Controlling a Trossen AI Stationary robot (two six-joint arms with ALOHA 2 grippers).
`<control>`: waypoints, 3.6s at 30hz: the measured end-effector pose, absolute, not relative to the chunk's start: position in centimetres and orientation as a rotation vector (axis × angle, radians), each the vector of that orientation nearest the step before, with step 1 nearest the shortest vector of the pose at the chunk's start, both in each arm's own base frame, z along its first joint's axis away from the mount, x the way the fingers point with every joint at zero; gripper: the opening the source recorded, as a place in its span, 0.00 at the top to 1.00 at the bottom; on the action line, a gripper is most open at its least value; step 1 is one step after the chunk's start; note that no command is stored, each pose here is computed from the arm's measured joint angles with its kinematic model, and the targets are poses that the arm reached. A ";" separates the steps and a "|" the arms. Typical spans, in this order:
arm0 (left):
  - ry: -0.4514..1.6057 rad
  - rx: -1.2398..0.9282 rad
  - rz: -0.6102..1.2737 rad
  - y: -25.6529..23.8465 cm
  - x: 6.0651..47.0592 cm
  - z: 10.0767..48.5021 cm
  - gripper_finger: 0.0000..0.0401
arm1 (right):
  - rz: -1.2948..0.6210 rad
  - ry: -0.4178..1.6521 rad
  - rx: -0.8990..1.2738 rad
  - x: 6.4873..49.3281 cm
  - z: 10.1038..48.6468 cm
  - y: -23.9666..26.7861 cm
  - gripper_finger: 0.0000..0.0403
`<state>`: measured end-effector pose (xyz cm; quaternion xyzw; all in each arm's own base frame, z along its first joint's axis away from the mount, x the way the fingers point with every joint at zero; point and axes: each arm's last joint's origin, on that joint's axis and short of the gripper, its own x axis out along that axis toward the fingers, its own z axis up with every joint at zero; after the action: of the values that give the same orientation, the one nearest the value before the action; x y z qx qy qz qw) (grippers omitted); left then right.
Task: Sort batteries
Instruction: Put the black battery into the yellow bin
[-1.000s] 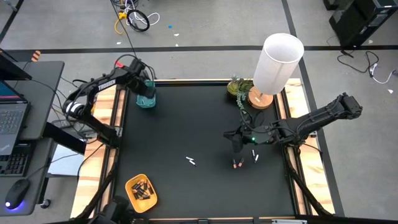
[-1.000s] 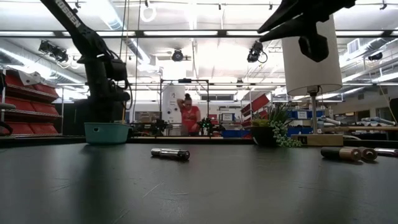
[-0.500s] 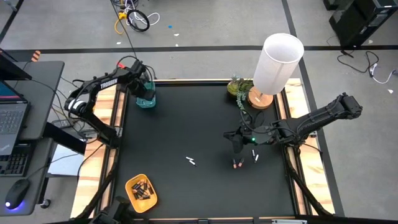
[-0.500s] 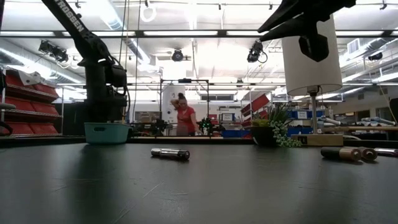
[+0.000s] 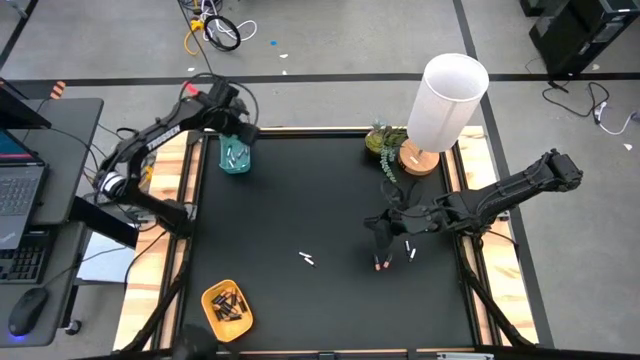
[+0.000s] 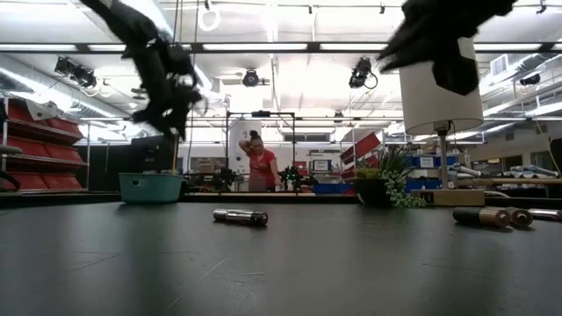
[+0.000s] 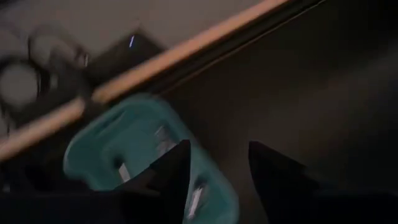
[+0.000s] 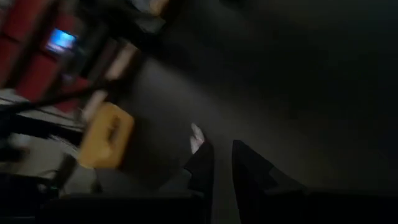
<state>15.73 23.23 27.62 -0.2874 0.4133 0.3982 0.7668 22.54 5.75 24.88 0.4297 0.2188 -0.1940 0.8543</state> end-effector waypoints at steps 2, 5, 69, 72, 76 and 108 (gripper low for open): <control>0.860 -0.581 0.835 22.1 17.2 28.9 0.57 | -0.435 0.548 0.932 22.0 24.2 6.0 0.89; 0.816 -0.578 0.781 20.2 19.6 29.6 0.59 | -0.453 0.697 0.945 20.8 23.4 6.7 0.89; 0.523 -0.726 0.506 -0.3 33.1 28.8 0.60 | 0.043 1.100 -0.077 24.0 13.8 11.9 0.25; 0.525 -0.725 0.504 -0.4 33.1 28.8 0.60 | 0.034 1.090 -0.076 24.0 13.9 11.9 0.24; 0.528 -0.725 0.506 -0.4 33.1 28.7 0.60 | 0.032 1.096 -0.074 24.0 13.9 11.9 0.24; 0.536 -0.727 0.491 -0.4 33.1 28.7 0.60 | 0.077 1.158 -0.021 22.6 12.2 11.5 0.51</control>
<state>33.06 -0.43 28.73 -0.3478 0.2561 0.2346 0.8709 22.60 11.51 12.20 -0.0098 0.5468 0.0363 0.8364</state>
